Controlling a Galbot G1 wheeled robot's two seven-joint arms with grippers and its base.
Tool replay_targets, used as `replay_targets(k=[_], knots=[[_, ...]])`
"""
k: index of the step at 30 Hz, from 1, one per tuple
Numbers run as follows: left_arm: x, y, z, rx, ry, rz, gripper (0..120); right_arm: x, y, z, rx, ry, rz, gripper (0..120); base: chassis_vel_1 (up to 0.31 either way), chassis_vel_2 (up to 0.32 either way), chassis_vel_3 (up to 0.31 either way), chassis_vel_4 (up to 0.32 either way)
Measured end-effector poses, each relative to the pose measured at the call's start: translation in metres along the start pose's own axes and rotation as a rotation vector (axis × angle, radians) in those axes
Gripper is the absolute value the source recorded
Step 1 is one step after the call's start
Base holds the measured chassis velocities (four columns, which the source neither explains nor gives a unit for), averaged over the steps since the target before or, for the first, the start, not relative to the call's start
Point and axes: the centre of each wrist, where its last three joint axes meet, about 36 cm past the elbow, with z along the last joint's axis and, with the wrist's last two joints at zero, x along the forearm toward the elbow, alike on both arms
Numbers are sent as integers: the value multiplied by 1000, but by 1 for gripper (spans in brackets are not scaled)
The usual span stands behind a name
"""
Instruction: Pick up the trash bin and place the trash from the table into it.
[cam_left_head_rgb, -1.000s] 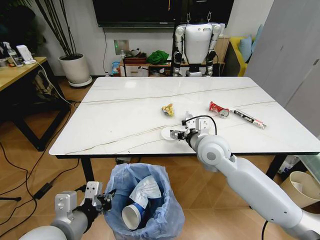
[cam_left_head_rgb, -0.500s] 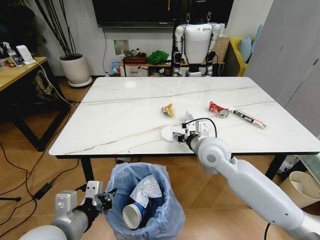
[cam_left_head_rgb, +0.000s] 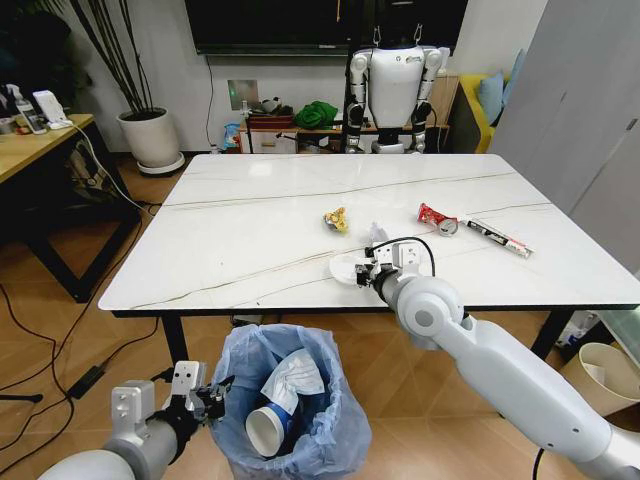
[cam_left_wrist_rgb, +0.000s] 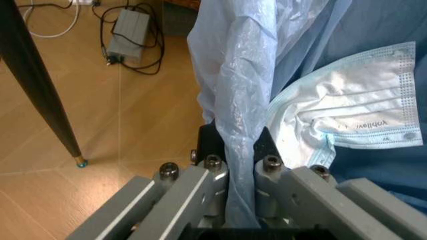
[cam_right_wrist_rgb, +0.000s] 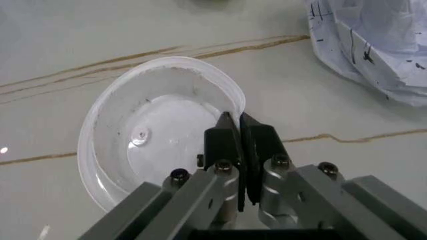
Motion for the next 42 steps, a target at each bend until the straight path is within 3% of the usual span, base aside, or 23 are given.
replay_targets(k=[8,13,18,27,35,42], knots=[[0,0,0,-3,-1,1,0,17,-3,-13,-9,-79,-31,0,0,0,0,0],[0,0,-2,-2,-8,-4,0,59,4,-27,-11,-190,-179,0,0,0,0,0],[-1,-1,-2,13,-13,-19,0,87,19,-14,28,-239,-386,0,0,0,0,0],[0,0,-3,26,-22,-43,0,108,48,36,130,-185,-593,0,0,0,0,0],[-1,0,-5,27,-29,-45,0,127,49,77,196,-122,-674,0,0,0,0,0],[-1,0,-4,32,-26,-48,0,129,47,96,254,-112,-636,20,0,0,0,0]])
